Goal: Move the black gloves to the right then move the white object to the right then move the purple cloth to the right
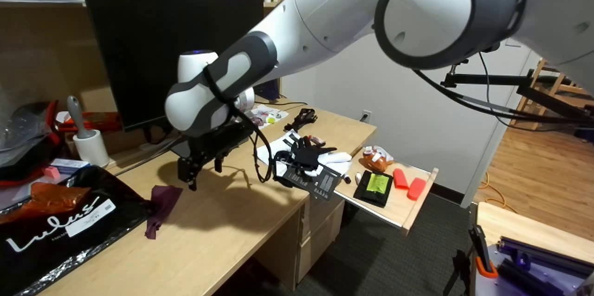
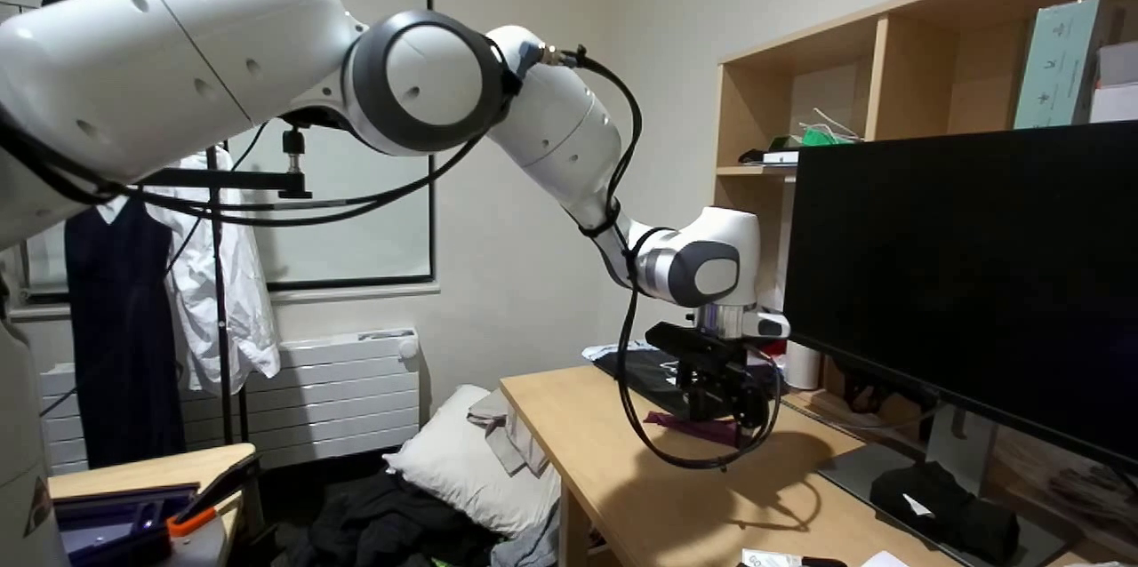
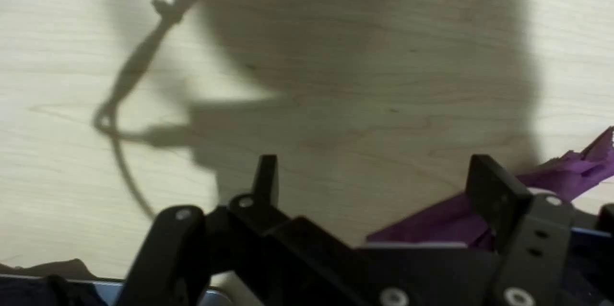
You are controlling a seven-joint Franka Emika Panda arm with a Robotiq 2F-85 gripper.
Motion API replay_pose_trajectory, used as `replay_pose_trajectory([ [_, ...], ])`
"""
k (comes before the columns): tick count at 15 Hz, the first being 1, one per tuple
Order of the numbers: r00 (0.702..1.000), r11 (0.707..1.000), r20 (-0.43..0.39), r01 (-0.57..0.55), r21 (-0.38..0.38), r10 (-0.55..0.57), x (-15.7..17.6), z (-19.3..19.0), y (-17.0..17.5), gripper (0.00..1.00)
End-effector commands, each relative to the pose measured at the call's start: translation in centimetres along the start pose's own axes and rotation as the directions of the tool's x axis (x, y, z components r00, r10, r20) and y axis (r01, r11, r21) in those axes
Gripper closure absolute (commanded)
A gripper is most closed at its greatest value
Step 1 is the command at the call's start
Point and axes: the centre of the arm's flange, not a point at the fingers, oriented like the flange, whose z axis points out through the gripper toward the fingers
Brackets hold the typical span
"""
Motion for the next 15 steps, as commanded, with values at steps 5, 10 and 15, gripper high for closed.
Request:
replay_pose_trajectory([
  [5,0.996,0.999,-0.076,-0.046,0.015,0.047,5.6,2.9,-1.8,0.00],
  [10,0.989,0.994,-0.100,-0.102,0.031,0.105,7.1,4.3,-2.4,0.00],
  [15,0.984,0.992,-0.122,-0.121,0.045,0.126,7.6,5.0,-2.6,0.00],
])
